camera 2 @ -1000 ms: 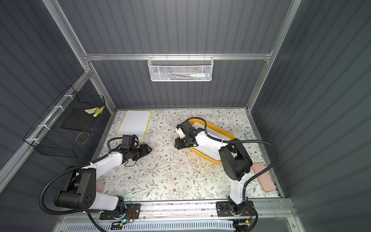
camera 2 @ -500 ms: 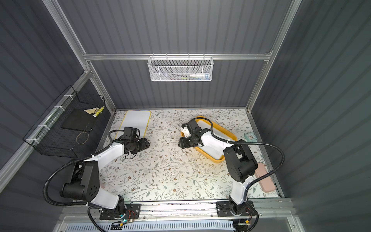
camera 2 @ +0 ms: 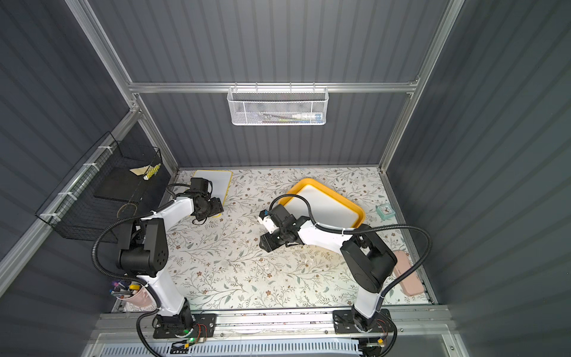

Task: Put the whiteboard into the storage box
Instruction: Adjust the storage box at the center of the board, then move the whiteboard to the center of the board.

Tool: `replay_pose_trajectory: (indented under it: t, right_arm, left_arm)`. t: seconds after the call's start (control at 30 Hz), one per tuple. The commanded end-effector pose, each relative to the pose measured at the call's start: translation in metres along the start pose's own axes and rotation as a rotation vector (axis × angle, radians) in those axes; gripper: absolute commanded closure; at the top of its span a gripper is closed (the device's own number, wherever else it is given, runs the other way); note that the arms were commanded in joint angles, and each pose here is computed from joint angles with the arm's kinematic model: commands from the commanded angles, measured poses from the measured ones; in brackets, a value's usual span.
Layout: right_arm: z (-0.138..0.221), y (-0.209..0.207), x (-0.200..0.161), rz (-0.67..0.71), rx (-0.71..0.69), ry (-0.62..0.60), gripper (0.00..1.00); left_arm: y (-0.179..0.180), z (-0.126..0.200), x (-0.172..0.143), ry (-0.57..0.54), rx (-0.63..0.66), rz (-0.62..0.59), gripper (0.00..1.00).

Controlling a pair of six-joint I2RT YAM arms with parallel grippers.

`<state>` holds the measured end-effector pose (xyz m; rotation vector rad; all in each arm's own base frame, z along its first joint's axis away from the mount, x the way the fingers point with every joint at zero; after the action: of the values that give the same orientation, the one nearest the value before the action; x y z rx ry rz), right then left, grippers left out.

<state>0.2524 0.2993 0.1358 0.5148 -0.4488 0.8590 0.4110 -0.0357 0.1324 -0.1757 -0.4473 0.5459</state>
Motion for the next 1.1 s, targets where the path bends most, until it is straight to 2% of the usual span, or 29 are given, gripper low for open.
replay_pose_trajectory:
  t: [0.0,0.23,0.43,0.5,0.53,0.7,0.83,1.07]
  right_arm:
    - [0.005,0.002,0.003,0.022,-0.003,-0.061,0.44]
    - [0.004,0.003,0.002,0.02,-0.002,-0.061,0.44]
    - [0.011,0.003,0.001,0.025,-0.027,-0.075,0.44]
    - [0.01,0.002,0.001,0.023,-0.029,-0.07,0.43]
    - [0.009,0.002,0.001,0.022,-0.028,-0.067,0.43]
    - [0.008,0.003,0.002,0.016,-0.009,-0.071,0.43]
    - [0.009,0.004,0.002,0.014,-0.007,-0.079,0.43]
    - [0.008,0.003,0.002,0.007,-0.006,-0.079,0.43]
  left_arm:
    - [-0.003,-0.013,0.009,0.032,-0.007,-0.028,0.26]
    - [-0.005,-0.033,0.032,0.027,0.027,-0.016,0.27]
    - [0.001,-0.037,0.023,0.06,0.033,0.004,0.28]
    - [0.004,-0.031,0.021,0.038,0.033,0.011,0.28]
    - [0.013,-0.034,0.008,0.061,0.048,0.015,0.27]
    - [0.021,-0.03,-0.01,0.109,0.037,0.027,0.27]
    - [0.022,-0.025,-0.028,0.147,-0.056,0.055,0.27]
    - [0.024,-0.022,-0.067,0.22,-0.142,0.113,0.27]
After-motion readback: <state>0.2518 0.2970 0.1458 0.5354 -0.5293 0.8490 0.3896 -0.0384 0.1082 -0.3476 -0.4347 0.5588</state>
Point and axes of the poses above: each gripper's point midway between its finger pads, its own z axis back along the fingers, its own y axis along the line the jaws close on, x = y × z, the point moved 8 cm from there along z, back along the fingers, and after that the axes turned 13 degrees about z, right-handed, at the moved point
